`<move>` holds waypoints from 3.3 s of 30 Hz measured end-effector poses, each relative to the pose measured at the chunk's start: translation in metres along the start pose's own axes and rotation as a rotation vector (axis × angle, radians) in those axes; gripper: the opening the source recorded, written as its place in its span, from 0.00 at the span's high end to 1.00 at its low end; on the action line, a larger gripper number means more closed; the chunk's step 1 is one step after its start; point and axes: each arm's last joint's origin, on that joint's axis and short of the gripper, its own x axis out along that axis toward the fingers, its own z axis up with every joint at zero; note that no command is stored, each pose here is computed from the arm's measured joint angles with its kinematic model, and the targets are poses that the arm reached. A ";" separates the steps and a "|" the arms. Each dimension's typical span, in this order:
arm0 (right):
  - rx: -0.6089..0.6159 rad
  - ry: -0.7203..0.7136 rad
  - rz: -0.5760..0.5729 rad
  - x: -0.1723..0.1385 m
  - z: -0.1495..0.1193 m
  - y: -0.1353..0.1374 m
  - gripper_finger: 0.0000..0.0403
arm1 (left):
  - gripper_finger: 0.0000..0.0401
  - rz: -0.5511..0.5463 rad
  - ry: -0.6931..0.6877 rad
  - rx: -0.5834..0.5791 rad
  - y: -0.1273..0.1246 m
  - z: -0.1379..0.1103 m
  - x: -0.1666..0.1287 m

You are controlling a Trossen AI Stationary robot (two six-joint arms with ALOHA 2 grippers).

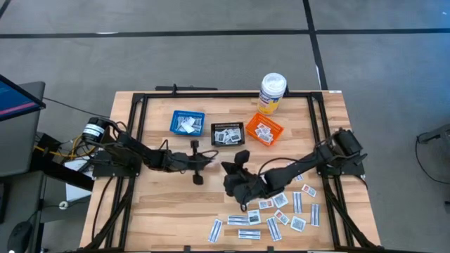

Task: Pick & Place First Aid Supplies
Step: Put the bandage into the blue container

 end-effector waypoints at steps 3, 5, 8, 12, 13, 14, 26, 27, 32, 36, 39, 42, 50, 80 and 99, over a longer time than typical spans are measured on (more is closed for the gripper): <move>0.001 0.003 -0.035 -0.005 0.001 -0.003 1.00 | 0.98 0.141 0.000 -0.003 0.009 0.009 -0.006; 0.002 0.005 -0.037 -0.004 0.001 -0.004 1.00 | 0.98 0.244 -0.007 -0.026 0.020 0.019 -0.014; -0.010 0.020 -0.034 -0.002 -0.001 -0.005 1.00 | 0.98 0.375 0.001 -0.072 0.038 0.032 -0.032; 0.002 0.045 -0.033 0.002 -0.005 -0.007 1.00 | 0.98 0.537 0.024 -0.213 0.072 0.039 -0.059; 0.016 0.047 -0.036 0.003 -0.005 -0.007 1.00 | 0.98 0.553 0.034 -0.256 0.080 0.038 -0.065; 0.023 0.050 -0.037 0.004 -0.005 -0.008 1.00 | 0.98 0.550 0.049 -0.297 0.088 0.035 -0.071; 0.032 0.062 -0.042 0.009 -0.007 -0.011 1.00 | 0.97 0.307 0.365 -0.781 0.148 -0.028 -0.092; 0.033 0.062 -0.043 0.009 -0.007 -0.011 1.00 | 0.97 0.292 0.383 -0.800 0.151 -0.032 -0.090; 0.032 0.063 -0.043 0.009 -0.007 -0.011 1.00 | 0.95 0.351 0.468 -0.777 0.160 -0.050 -0.075; 0.032 0.063 -0.043 0.009 -0.007 -0.011 1.00 | 0.91 0.375 0.496 -0.699 0.163 -0.059 -0.061; 0.036 0.063 -0.043 0.009 -0.007 -0.011 1.00 | 0.86 0.367 0.486 -0.656 0.164 -0.062 -0.053; 0.049 0.064 -0.043 0.009 -0.007 -0.011 1.00 | 0.80 0.373 0.456 -0.645 0.166 -0.061 -0.050; 0.048 0.064 -0.043 0.009 -0.007 -0.011 1.00 | 0.71 0.383 0.379 -0.640 0.168 -0.050 -0.054; 0.379 0.429 0.487 -0.045 -0.097 -0.056 1.00 | 0.70 -0.326 -0.055 -0.483 0.068 0.035 -0.065; 0.878 0.676 0.410 -0.048 -0.106 -0.054 0.79 | 0.70 -0.283 -0.056 -0.482 0.070 0.035 -0.064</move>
